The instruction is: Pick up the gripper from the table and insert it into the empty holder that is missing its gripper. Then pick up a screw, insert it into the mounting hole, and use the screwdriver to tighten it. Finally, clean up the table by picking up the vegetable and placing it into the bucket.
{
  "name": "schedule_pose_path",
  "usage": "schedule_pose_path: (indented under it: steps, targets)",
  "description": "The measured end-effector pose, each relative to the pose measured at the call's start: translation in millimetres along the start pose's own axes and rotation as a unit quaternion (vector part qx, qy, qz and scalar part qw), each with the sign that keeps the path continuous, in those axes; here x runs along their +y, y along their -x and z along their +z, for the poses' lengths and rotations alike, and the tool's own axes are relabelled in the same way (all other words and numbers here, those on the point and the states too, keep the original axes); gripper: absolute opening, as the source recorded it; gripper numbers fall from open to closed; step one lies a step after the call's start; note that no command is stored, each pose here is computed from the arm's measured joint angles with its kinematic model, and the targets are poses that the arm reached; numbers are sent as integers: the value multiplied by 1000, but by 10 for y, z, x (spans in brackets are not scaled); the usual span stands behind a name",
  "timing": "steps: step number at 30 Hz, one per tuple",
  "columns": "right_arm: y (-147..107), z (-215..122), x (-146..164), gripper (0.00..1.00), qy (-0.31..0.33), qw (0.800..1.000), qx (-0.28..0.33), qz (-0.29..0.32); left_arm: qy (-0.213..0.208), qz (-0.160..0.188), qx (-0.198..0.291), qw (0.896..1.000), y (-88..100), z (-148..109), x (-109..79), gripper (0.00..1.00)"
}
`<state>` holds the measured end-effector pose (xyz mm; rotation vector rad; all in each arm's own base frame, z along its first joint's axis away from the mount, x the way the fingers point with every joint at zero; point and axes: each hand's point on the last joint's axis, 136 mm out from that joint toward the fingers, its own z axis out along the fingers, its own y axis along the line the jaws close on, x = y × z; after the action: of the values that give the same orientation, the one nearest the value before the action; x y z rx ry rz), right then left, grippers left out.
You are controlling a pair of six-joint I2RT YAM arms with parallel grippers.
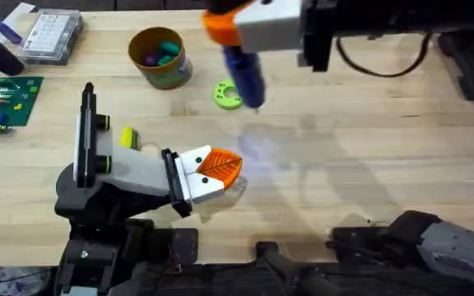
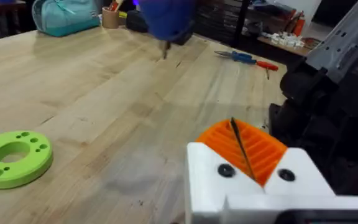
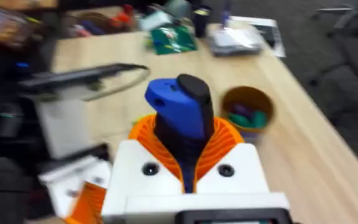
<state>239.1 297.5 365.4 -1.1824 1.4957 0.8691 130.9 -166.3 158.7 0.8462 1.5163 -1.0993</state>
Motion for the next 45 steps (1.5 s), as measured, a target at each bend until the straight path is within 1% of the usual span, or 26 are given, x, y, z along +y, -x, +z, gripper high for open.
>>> schedule_pose_path:
  steps: [5, 10, 12, 16, 19, 23, 26, 31, 34, 38, 45]
  targets:
    - [-314, -117, -373, 47, -80, 994, 66, -43, 0, 0, 0, 1000, 0, 0, 0, 14]
    - [-672, -42, -734, 46, -135, 973, 148, -114, 0, 0, 0, 1000, 0, 0, 0, 14]
    - [-878, 9, -898, 48, -153, 960, 190, -140, 0, 0, 0, 1000, 0, 0, 0, 14]
    - [-1359, 90, -1244, 46, -175, 921, 286, -197, 0, 0, 0, 1000, 0, 0, 0, 14]
    - [-1669, 139, -1516, 48, -187, 895, 337, -226, 0, 0, 0, 1000, 0, 0, 0, 14]
    - [-1994, 205, -1935, 46, -213, 870, 369, -248, 0, 0, 0, 1000, 0, 0, 0, 14]
    - [-2282, 236, -2192, 48, -225, 856, 390, -253, 0, 0, 0, 1000, 0, 0, 0, 14]
    - [-2661, 266, -2490, 48, -238, 835, 417, -267, 0, 0, 0, 1000, 0, 0, 1, 14]
    - [-2841, 285, -2564, 47, -234, 826, 432, -276, 0, 0, 0, 1000, 0, 0, 1, 14]
    - [-3016, 313, -2603, 48, -224, 820, 444, -284, 0, 0, 0, 1000, 0, 0, 0, 14]
    - [-3188, 346, -2630, 48, -210, 813, 458, -291, 0, 0, 0, 1000, 0, 0, 0, 14]
